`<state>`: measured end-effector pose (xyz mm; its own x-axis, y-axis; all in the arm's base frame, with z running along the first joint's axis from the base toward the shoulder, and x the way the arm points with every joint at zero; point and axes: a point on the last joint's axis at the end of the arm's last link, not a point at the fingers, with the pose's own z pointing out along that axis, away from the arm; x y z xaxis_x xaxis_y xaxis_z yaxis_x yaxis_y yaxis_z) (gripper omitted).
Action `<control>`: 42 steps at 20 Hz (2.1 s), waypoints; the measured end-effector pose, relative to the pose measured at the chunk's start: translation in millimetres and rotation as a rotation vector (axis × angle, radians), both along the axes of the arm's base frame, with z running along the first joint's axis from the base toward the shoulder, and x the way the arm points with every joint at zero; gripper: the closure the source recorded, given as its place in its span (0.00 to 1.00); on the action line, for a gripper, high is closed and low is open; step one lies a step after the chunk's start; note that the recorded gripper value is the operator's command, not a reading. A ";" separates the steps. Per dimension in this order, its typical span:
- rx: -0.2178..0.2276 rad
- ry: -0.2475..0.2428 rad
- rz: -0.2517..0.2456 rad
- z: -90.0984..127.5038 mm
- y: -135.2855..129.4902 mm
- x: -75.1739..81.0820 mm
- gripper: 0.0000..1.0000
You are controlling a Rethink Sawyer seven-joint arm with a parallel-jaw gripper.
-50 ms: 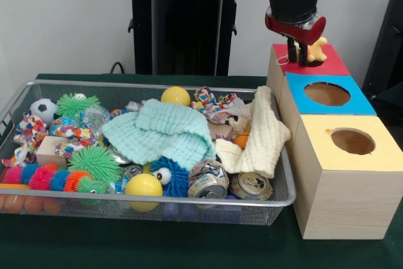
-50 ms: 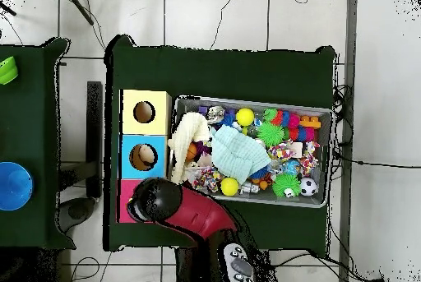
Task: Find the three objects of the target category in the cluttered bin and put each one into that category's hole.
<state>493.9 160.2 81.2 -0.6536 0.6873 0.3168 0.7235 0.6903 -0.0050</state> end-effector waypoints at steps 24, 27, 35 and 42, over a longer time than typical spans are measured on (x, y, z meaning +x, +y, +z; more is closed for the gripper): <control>-0.085 -0.054 0.118 4.4 9.4 -1.3 1.00; -0.089 -0.051 0.120 4.1 7.3 -2.8 1.00; -0.097 -0.052 0.122 4.2 3.2 -3.5 1.00; -0.098 -0.052 0.122 4.2 3.0 -3.5 1.00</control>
<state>490.3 163.2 85.4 -0.7475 0.6281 0.2163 0.6357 0.7708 -0.0414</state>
